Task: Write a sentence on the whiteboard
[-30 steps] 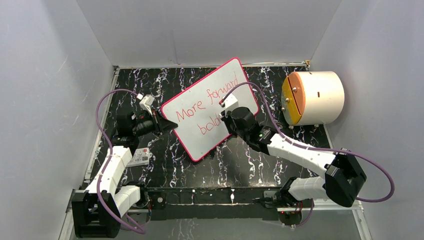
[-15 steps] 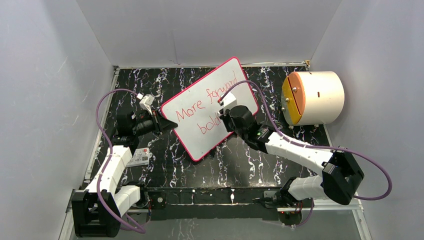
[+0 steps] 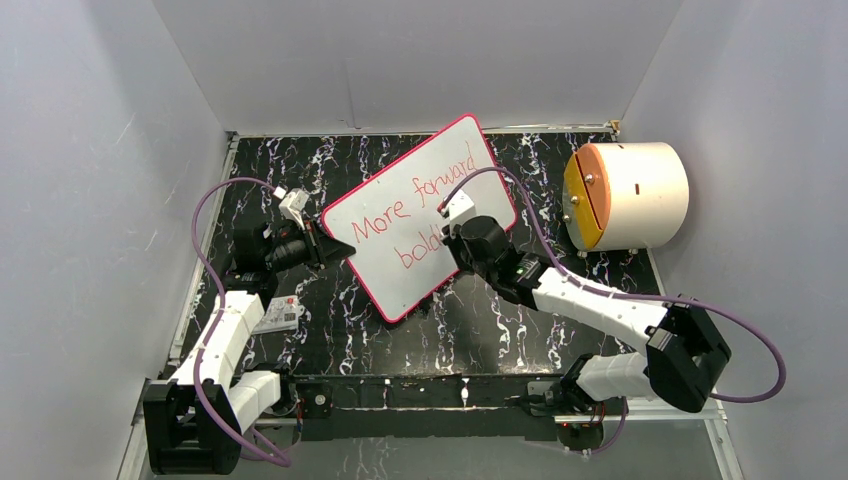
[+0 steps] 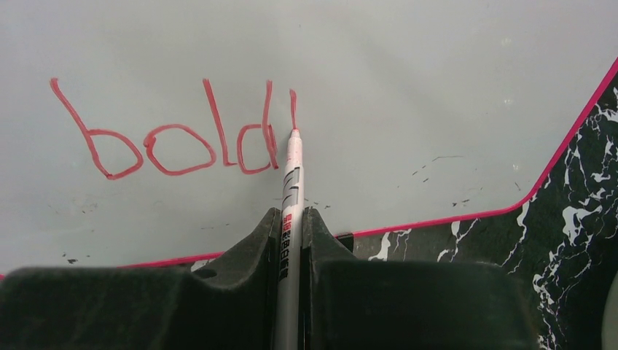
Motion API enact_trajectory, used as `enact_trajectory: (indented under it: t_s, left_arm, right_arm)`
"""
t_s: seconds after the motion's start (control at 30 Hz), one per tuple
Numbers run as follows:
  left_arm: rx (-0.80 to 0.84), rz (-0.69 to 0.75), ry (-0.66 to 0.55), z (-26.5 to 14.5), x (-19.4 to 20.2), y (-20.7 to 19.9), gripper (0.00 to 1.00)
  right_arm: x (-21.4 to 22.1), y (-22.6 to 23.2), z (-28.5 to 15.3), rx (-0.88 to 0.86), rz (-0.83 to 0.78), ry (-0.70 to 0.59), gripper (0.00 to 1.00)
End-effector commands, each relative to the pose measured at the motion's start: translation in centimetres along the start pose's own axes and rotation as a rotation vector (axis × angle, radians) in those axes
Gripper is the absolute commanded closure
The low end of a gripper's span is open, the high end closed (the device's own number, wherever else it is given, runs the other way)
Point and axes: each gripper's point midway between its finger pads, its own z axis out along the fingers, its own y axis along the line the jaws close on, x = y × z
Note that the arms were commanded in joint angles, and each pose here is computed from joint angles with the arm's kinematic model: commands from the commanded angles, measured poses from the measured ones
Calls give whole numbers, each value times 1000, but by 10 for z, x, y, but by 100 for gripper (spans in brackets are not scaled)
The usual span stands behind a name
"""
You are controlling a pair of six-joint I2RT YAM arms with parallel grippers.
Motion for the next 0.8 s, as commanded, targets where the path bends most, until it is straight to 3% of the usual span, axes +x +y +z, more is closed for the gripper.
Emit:
enact_trajectory:
  t_s: [0.0, 0.57, 0.77]
  left_arm:
    - [-123, -49, 38, -1, 15, 28, 100]
    - [-129, -47, 37, -1, 15, 28, 100]
    - [-129, -48, 38, -1, 15, 28, 100]
  right_arm:
    - [14, 2, -3, -21, 13, 34, 100]
    - [18, -14, -3, 71, 6, 39, 100]
    - [-1, -16, -11, 72, 32, -27, 100]
